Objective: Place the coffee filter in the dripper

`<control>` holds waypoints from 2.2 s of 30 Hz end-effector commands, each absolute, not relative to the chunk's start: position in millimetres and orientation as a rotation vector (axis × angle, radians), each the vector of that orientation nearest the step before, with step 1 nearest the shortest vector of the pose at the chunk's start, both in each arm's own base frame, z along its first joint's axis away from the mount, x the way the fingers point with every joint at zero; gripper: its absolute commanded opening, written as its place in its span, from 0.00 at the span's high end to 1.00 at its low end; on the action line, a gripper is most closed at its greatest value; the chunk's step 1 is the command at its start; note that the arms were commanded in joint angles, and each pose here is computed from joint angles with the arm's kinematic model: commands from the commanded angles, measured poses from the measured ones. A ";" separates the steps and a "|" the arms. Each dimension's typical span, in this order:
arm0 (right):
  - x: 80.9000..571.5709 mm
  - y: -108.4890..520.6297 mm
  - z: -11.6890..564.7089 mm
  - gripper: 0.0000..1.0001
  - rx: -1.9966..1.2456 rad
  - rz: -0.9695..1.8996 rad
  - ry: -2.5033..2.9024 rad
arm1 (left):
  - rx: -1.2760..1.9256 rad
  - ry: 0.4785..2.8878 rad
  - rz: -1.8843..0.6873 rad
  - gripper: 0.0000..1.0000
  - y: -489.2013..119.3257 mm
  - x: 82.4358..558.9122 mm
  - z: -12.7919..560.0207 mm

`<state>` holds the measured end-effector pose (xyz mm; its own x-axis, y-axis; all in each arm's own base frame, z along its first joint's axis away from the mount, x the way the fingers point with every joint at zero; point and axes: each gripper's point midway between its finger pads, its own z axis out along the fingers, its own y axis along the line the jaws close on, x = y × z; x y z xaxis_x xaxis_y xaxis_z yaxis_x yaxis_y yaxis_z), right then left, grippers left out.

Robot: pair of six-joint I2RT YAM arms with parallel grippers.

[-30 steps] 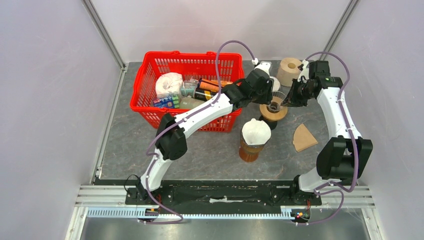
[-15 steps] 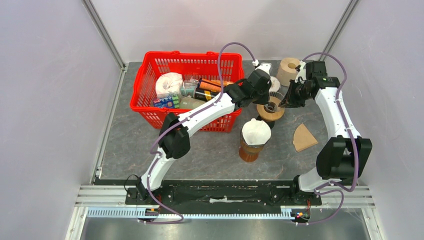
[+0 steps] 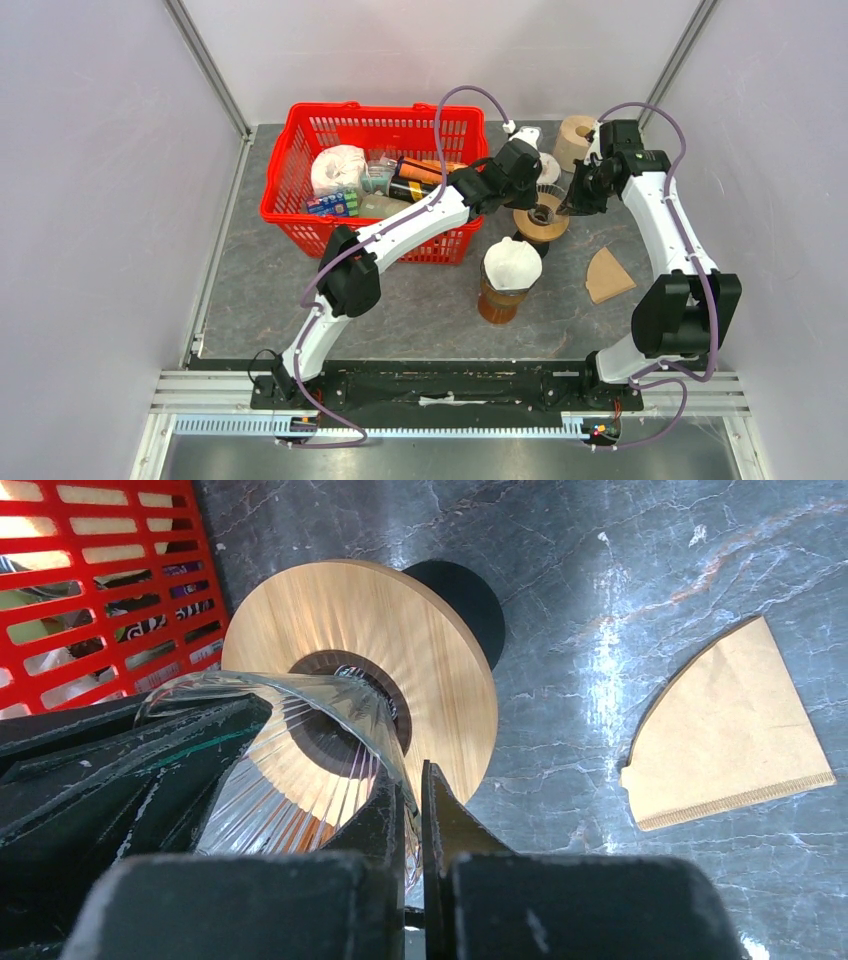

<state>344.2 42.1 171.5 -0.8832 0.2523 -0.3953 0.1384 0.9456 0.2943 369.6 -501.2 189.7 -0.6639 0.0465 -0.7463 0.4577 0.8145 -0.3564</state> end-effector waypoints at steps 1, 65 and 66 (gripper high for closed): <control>292.4 -4.6 101.1 1.00 0.389 -0.086 2.971 | 0.414 2.484 -0.401 0.98 -454.2 347.1 99.8; 394.2 61.5 243.2 0.50 0.377 0.386 2.444 | 0.389 2.228 -0.634 0.44 -476.4 374.4 228.6; 393.2 62.0 246.2 0.47 0.372 0.392 2.437 | 0.389 2.221 -0.640 0.41 -476.2 374.1 232.7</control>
